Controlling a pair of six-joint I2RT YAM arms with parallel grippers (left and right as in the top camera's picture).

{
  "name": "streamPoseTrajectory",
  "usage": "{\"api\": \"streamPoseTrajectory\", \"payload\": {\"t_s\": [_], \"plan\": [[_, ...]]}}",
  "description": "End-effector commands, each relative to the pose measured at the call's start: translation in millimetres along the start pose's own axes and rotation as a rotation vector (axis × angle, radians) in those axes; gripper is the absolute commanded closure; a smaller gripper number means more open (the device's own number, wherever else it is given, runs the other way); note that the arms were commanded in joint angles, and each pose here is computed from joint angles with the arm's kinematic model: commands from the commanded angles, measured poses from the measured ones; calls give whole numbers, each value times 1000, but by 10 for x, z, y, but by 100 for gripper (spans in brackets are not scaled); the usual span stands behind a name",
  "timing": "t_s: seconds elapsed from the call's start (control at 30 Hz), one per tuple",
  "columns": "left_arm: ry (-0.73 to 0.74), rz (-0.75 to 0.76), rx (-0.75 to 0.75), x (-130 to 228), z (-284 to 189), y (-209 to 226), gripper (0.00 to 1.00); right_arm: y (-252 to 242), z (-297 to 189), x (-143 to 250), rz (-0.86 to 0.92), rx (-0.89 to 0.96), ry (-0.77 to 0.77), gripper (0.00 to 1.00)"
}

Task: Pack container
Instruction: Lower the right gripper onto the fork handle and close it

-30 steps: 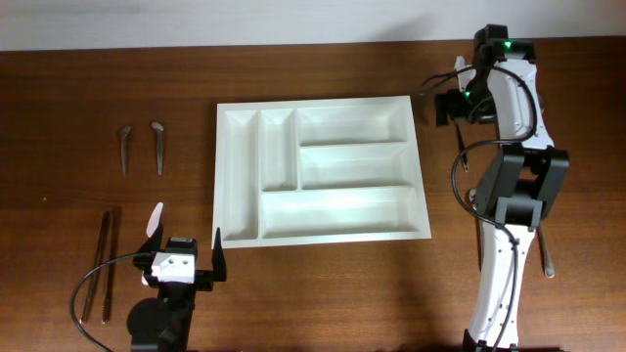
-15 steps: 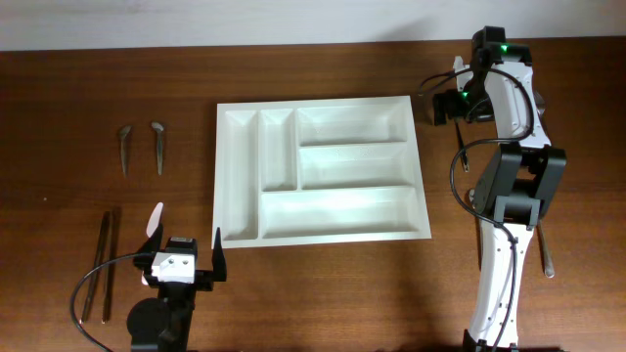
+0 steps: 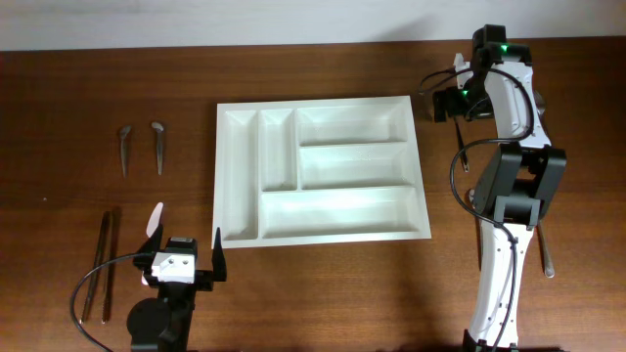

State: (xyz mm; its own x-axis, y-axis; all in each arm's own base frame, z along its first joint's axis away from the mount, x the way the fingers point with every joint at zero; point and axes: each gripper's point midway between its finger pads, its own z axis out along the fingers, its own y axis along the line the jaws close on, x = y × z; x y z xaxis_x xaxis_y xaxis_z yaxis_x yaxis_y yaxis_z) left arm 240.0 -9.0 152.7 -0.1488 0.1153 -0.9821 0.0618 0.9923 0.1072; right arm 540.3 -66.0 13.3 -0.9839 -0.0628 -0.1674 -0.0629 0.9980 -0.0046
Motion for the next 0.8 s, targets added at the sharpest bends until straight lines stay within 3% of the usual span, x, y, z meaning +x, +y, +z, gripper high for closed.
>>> {"api": "streamPoseTrajectory", "payload": {"t_s": [0.0, 0.77], "plan": [[-4, 15, -1, 8, 2, 3, 1, 51, 122, 35, -9, -12, 24, 1], [-4, 15, -1, 9, 2, 3, 1, 34, 146, -22, -20, -7, 1, 1]]}}
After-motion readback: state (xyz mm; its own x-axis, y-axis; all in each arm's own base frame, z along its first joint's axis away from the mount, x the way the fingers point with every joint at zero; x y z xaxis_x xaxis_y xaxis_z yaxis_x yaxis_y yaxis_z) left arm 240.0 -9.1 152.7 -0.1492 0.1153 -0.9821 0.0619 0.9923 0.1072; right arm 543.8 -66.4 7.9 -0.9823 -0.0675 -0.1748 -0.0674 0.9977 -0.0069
